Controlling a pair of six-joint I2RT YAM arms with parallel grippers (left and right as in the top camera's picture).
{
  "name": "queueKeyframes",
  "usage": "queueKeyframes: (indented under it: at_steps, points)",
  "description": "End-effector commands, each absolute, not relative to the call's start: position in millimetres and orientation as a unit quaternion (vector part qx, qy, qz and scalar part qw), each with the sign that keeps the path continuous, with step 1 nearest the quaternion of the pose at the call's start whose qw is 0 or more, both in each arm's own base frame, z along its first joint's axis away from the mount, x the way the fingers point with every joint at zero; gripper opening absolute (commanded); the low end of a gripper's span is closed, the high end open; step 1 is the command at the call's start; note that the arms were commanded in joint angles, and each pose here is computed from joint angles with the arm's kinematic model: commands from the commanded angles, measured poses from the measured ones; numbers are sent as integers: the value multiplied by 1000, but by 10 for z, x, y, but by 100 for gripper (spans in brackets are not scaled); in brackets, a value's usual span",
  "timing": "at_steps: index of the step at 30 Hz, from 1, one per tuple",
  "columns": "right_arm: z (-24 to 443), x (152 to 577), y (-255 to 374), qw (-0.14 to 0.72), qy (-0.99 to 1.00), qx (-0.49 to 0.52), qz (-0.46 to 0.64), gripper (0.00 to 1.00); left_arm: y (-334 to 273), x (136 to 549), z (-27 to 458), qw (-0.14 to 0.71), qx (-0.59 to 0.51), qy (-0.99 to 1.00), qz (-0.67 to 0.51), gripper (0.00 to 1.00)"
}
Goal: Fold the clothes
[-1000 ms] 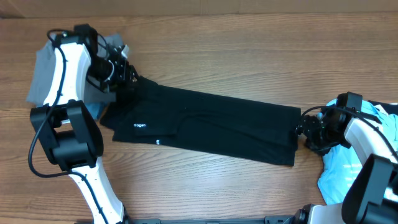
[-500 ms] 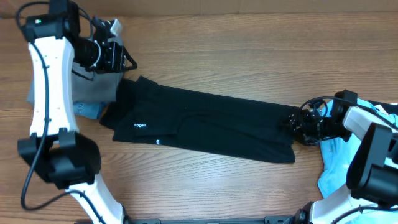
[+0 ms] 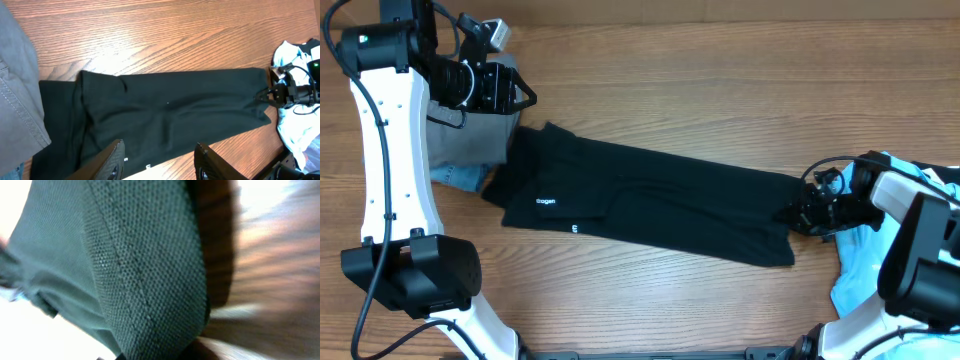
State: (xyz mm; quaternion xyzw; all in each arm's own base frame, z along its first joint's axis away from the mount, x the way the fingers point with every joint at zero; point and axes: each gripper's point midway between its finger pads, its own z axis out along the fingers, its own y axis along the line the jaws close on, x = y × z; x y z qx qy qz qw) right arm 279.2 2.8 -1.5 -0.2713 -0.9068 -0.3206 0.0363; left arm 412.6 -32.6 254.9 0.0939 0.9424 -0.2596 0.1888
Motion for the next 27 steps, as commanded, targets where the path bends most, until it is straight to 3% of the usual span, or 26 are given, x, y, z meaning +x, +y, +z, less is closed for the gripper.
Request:
queueKeyframes:
  at_steps: [1,4,10,27]
  points:
    - [4,2784,-564,15,-932,-322,-164,4,-362,4110,2643,202,112,937,-262,49]
    - [316,2866,-778,-10,-928,-356,-114,4,-363,4107,2642,202,112,937,-262,49]
    - [730,2942,-561,-40,-944,-313,-100,4,-363,4108,2643,202,112,937,-262,49]
    - [569,3102,694,-41,-950,-303,-64,5,-450,4079,2639,195,119,936,-267,49]
